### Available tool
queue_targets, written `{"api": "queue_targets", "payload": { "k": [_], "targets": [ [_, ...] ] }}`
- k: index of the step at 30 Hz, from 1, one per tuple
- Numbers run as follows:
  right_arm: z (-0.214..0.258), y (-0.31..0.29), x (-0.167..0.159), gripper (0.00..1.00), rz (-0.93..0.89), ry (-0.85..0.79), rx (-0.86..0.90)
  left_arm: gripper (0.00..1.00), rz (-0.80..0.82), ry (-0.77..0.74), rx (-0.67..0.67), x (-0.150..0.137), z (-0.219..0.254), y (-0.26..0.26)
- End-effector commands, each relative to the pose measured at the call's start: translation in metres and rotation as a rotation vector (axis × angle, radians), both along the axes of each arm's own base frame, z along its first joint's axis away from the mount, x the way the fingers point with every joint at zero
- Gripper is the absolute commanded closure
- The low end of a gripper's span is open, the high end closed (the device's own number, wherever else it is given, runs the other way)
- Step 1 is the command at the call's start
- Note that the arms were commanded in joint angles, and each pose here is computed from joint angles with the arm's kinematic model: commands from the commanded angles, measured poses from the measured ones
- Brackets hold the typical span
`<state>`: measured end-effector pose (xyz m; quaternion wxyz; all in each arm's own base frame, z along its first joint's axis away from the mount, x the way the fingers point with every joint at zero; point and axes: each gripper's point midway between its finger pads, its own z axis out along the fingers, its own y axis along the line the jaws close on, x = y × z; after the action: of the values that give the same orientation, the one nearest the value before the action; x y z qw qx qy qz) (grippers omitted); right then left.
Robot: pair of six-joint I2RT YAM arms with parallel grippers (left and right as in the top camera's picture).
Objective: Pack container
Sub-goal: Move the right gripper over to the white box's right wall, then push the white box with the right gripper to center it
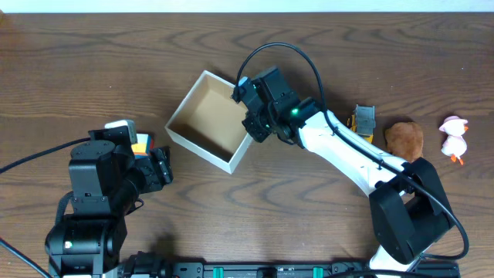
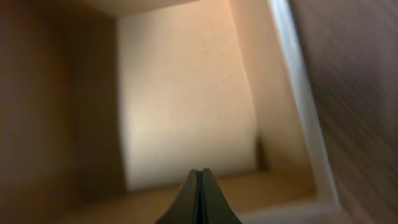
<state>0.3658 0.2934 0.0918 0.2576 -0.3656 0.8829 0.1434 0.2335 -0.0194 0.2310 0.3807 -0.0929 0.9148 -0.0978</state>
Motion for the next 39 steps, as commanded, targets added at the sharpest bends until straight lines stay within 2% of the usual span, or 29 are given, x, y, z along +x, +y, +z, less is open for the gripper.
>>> {"api": "queue_targets", "payload": {
  "k": [1,10,16,26,33,39],
  "targets": [
    [-0.002,-0.005,0.001,0.99,-0.013,-0.003,-0.030,0.21,0.001,-0.011,-0.006,0.001,0.006,0.000],
    [-0.007,-0.018,0.001,0.99,-0.055,0.002,-0.093,0.21,0.001,-0.011,-0.006,0.001,0.006,0.000],
    [-0.020,-0.044,-0.013,0.99,-0.221,0.106,-0.166,0.21,0.001,-0.011,-0.006,0.001,0.006,0.000],
    [-0.031,-0.065,-0.043,0.99,-0.319,0.255,-0.233,0.21,0.001,-0.011,-0.006,0.001,0.006,0.000],
    [-0.014,-0.080,-0.063,0.99,-0.348,0.303,-0.262,0.21,0.001,-0.011,-0.006,0.001,0.006,0.000],
    [0.013,-0.087,-0.075,0.99,-0.348,0.317,-0.215,0.21,0.001,-0.011,-0.006,0.001,0.006,0.000]
  ]
}}
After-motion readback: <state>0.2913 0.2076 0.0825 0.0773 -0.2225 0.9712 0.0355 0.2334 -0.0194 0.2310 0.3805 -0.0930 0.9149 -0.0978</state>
